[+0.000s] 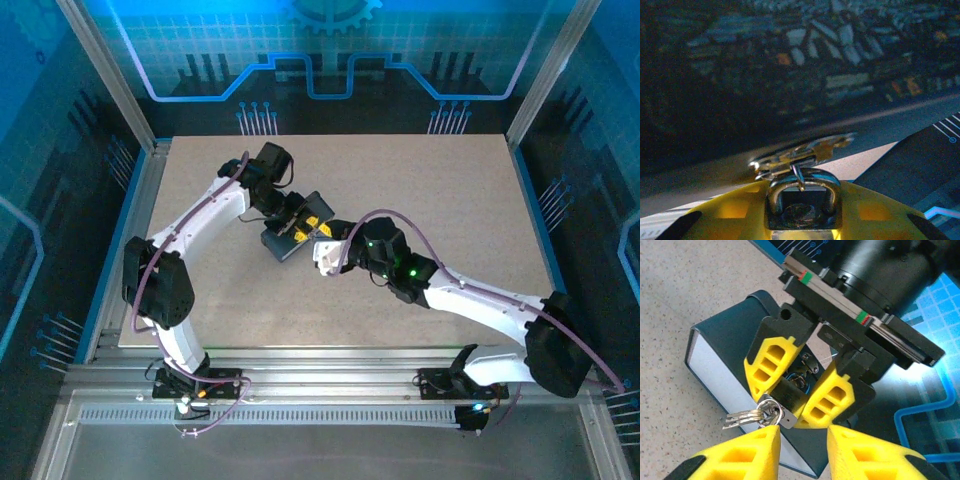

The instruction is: Unlock the padlock with the key

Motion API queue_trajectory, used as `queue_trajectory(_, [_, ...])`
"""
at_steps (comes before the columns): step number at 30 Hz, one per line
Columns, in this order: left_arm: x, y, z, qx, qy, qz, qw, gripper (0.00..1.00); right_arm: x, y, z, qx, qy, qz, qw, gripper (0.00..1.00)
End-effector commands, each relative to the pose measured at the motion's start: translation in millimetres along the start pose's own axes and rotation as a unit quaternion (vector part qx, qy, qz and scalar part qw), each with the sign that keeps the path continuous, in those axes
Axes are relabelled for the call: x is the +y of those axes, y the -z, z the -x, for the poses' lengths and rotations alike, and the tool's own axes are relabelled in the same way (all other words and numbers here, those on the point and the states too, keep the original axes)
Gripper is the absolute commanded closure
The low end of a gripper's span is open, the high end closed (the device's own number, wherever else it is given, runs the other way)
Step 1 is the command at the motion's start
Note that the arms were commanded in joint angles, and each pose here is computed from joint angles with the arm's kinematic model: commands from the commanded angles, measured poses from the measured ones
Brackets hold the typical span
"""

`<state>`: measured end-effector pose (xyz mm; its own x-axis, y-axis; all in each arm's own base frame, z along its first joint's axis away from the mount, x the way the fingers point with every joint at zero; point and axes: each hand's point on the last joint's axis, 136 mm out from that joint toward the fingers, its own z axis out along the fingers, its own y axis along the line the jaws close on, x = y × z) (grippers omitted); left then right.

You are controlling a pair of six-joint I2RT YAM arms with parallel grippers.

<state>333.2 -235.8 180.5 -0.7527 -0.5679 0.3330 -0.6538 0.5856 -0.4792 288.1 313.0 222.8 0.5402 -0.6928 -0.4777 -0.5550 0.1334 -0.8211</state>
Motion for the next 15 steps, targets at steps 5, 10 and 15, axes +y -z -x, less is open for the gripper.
queue_trajectory(5, [-6,8,-12,0.017,-0.019,-0.012,1.0,1.0,-2,-15,-5,0.028,0.116,0.015,0.993,0.7])
queue_trajectory(10, [-6,10,-14,0.017,-0.018,-0.013,1.0,1.0,-3,-18,-12,0.038,0.122,0.016,0.992,0.71])
queue_trajectory(15, [-7,10,-14,0.017,-0.017,-0.014,1.0,1.0,2,-21,-18,0.045,0.131,0.025,0.99,0.7])
